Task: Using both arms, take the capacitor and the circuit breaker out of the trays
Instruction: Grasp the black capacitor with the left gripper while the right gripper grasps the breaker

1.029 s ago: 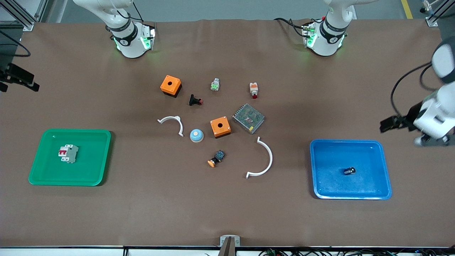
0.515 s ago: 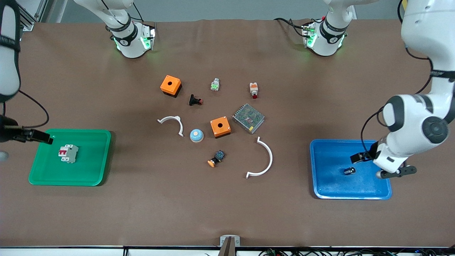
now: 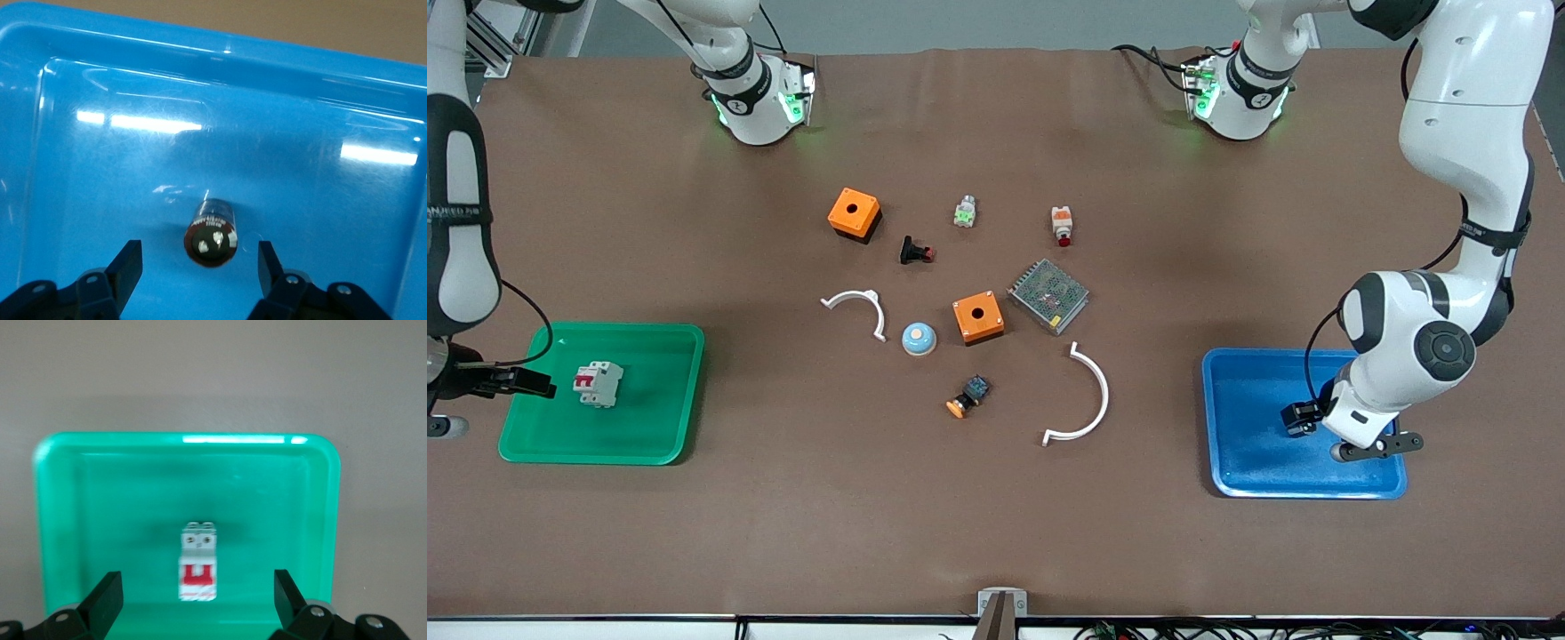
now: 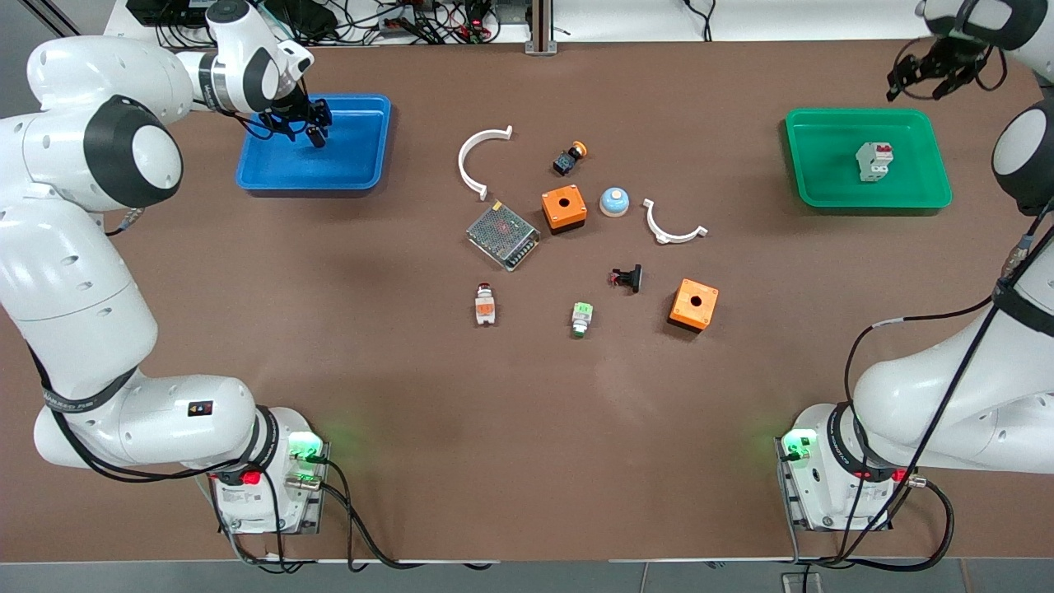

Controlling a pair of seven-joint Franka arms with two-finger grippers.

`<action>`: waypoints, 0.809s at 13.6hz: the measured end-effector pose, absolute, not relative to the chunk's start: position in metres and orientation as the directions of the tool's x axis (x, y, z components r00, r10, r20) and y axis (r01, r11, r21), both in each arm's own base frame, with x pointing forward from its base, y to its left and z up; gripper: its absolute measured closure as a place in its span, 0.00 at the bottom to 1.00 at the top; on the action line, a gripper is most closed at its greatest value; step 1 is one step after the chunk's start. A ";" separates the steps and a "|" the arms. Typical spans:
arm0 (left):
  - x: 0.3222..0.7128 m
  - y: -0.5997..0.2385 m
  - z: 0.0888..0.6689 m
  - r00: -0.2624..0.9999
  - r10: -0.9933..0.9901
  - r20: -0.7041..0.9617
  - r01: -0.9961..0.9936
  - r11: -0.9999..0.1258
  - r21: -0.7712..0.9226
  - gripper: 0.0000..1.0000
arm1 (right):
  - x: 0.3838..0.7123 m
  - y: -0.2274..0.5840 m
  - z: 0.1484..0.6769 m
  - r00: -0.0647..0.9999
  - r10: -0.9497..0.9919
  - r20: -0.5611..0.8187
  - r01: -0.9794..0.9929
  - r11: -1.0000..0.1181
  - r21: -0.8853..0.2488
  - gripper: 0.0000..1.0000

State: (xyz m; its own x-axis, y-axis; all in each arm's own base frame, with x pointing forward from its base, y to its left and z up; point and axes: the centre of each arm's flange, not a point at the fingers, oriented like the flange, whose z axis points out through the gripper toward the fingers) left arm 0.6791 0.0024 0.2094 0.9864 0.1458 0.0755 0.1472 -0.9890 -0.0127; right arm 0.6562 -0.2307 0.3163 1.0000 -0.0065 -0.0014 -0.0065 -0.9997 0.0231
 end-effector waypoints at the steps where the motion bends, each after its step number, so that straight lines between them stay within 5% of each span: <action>1: 0.681 0.002 0.206 0.986 0.146 0.076 0.147 -0.989 -0.012 0.30 | 0.653 -0.237 0.296 1.000 -0.006 -0.004 -0.006 -1.000 0.025 0.00; 5: 0.685 0.003 0.201 0.986 0.147 0.077 0.149 -0.989 -0.011 0.46 | 0.639 -0.229 0.248 1.000 0.003 -0.012 0.004 -1.000 0.019 0.00; 7: 0.687 0.003 0.202 0.985 0.150 0.080 0.152 -0.988 -0.010 0.65 | 0.634 -0.224 0.238 1.000 0.007 -0.010 0.007 -1.000 0.016 0.00; 11: 0.691 0.001 0.208 0.979 0.181 0.095 0.182 -0.983 -0.005 0.66 | 0.625 -0.219 0.220 1.000 0.027 0.006 0.027 -0.999 0.021 0.00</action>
